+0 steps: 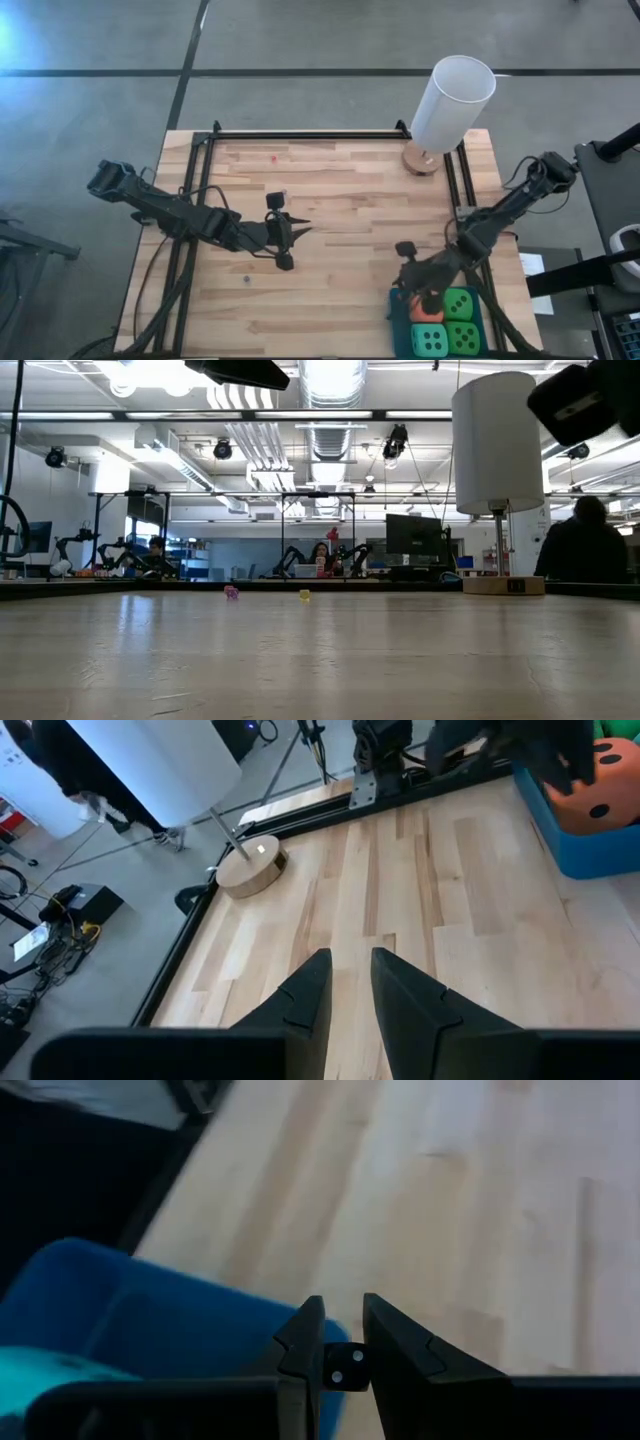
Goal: Pick & Place Dice
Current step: Put the small black die into the blue bin, then put the small yellow die into the blue bin
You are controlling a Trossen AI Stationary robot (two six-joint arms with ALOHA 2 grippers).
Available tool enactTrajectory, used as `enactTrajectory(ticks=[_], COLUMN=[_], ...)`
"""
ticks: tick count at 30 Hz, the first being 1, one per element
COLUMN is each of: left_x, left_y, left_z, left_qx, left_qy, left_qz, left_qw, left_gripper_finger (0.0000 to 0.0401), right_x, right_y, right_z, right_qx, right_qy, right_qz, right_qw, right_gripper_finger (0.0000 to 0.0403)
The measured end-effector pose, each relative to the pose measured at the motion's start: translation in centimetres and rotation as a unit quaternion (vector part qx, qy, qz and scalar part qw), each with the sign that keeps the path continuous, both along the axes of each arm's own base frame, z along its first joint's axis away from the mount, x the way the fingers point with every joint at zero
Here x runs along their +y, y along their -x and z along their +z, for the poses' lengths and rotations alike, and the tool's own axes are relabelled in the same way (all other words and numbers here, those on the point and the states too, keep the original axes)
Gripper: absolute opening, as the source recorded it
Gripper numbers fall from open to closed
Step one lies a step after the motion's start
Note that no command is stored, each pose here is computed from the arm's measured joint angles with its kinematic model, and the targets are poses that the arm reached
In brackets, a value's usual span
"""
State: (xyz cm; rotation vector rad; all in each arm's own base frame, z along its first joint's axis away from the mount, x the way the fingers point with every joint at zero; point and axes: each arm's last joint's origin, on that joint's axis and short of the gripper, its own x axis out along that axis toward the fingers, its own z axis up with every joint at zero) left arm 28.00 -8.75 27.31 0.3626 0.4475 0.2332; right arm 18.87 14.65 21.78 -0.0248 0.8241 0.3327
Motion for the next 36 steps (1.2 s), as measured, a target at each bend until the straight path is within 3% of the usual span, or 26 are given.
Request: enactTrajectory(ticks=[6, 19, 36], left_x=[0.0, 0.0, 0.0], left_y=[0.0, 0.0, 0.0], left_z=[0.0, 0.0, 0.0], left_qx=[0.0, -0.001, -0.001], left_qy=[0.0, 0.002, 0.002], left_qz=[0.0, 0.001, 0.001], left_qw=[1.0, 1.0, 1.0], left_gripper_finger=[0.0078, 0.0078, 0.0078], right_x=[0.9, 1.0, 0.9], right_y=[0.6, 0.9, 0.9], right_z=[-0.7, -1.6, -1.6], right_qx=[-0.005, -0.004, -0.009], right_qy=[-0.038, -0.058, -0.048], right_qz=[0.048, 0.064, 0.066], right_qw=[0.998, 0.996, 0.997], right_gripper_finger=[0.0054, 0.0057, 0.0138])
